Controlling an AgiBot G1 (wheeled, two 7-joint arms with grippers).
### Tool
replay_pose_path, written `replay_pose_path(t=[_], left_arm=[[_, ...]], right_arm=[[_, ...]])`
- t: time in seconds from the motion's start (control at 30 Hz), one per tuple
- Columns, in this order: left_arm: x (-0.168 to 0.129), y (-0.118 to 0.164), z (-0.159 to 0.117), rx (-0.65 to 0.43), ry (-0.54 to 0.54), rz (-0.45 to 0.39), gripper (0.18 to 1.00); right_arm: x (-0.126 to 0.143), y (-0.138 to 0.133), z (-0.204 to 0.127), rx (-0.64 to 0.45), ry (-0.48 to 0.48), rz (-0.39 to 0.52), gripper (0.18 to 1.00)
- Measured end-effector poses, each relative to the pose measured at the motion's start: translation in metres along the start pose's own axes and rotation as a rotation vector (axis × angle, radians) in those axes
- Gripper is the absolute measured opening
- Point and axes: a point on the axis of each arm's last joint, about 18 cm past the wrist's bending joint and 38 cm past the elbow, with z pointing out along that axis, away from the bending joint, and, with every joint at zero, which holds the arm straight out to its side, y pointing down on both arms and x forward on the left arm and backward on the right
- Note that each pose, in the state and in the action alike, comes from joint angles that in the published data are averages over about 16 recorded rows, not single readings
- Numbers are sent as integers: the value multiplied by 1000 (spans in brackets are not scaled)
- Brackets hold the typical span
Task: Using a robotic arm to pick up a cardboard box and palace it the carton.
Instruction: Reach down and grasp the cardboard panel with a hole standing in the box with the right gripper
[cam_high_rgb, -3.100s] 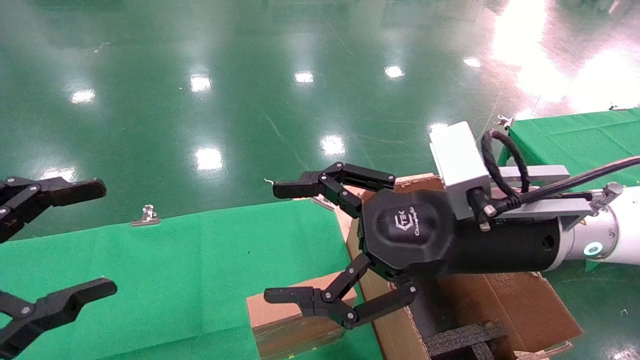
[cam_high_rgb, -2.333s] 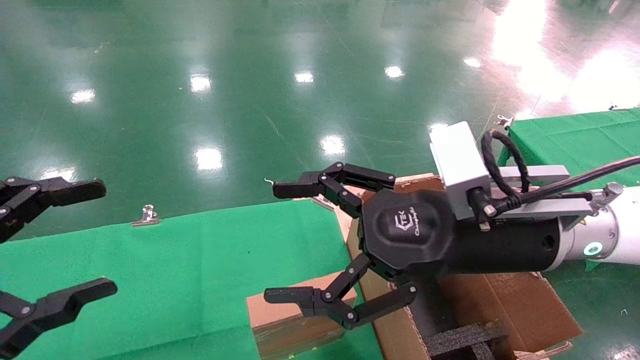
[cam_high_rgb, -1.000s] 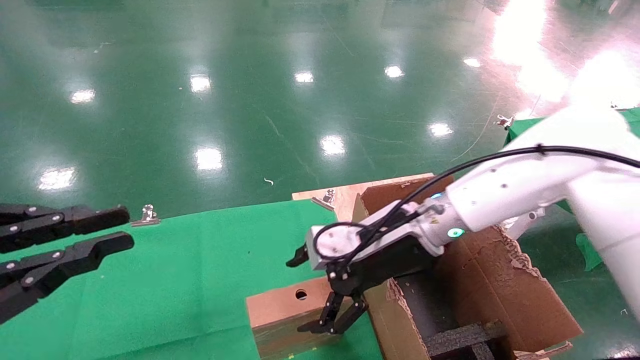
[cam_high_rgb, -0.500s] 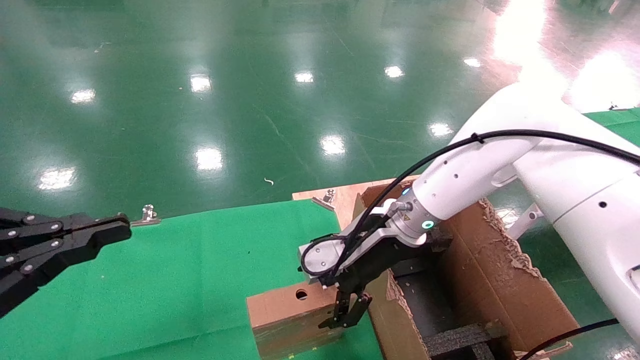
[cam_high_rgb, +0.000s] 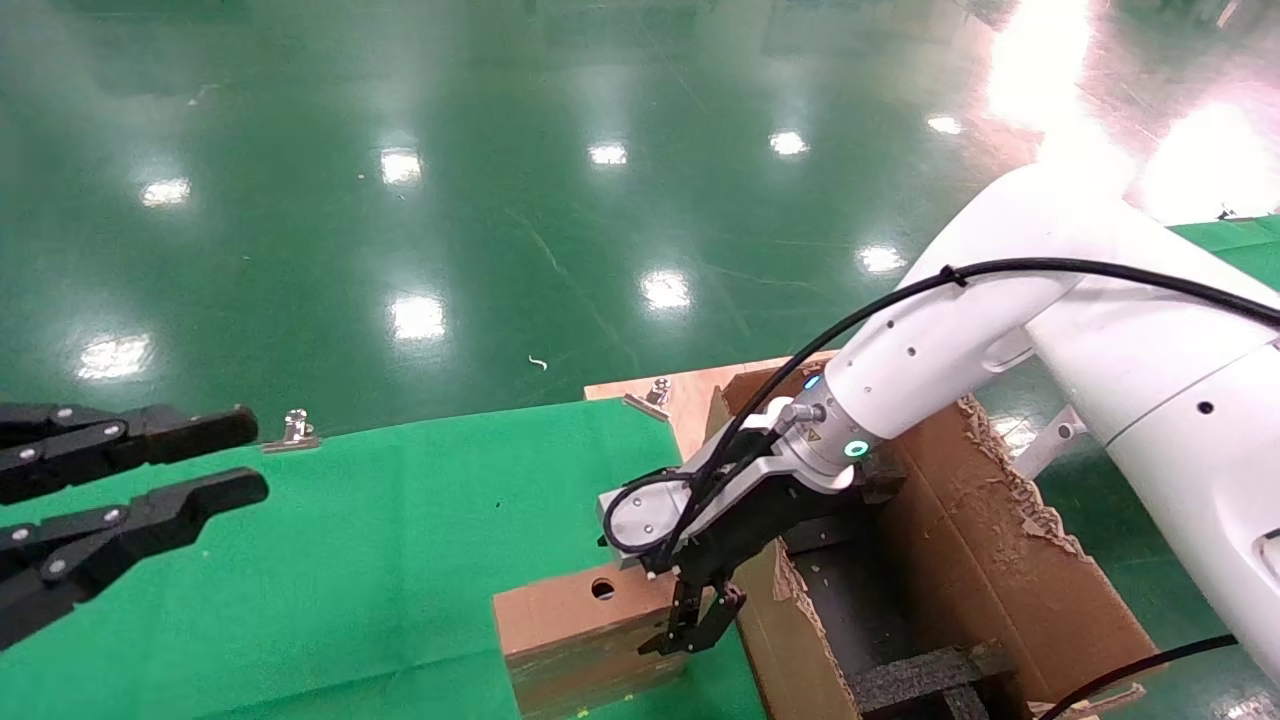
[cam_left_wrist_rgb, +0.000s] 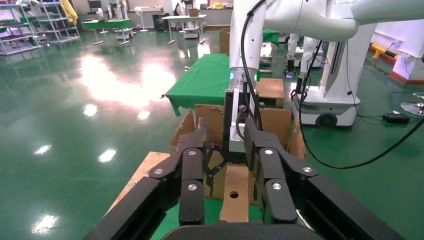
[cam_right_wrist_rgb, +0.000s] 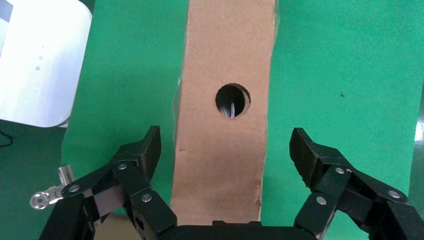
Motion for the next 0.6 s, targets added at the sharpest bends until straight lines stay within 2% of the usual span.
replay_pose_path(t=[0.27, 0.6], left_arm=[[0, 0, 0, 0, 0, 0, 415], [0, 0, 0, 0, 0, 0, 657]], right_arm=[[-1, 1, 0, 3, 1, 2, 890], [-1, 1, 0, 6, 2, 3, 688]])
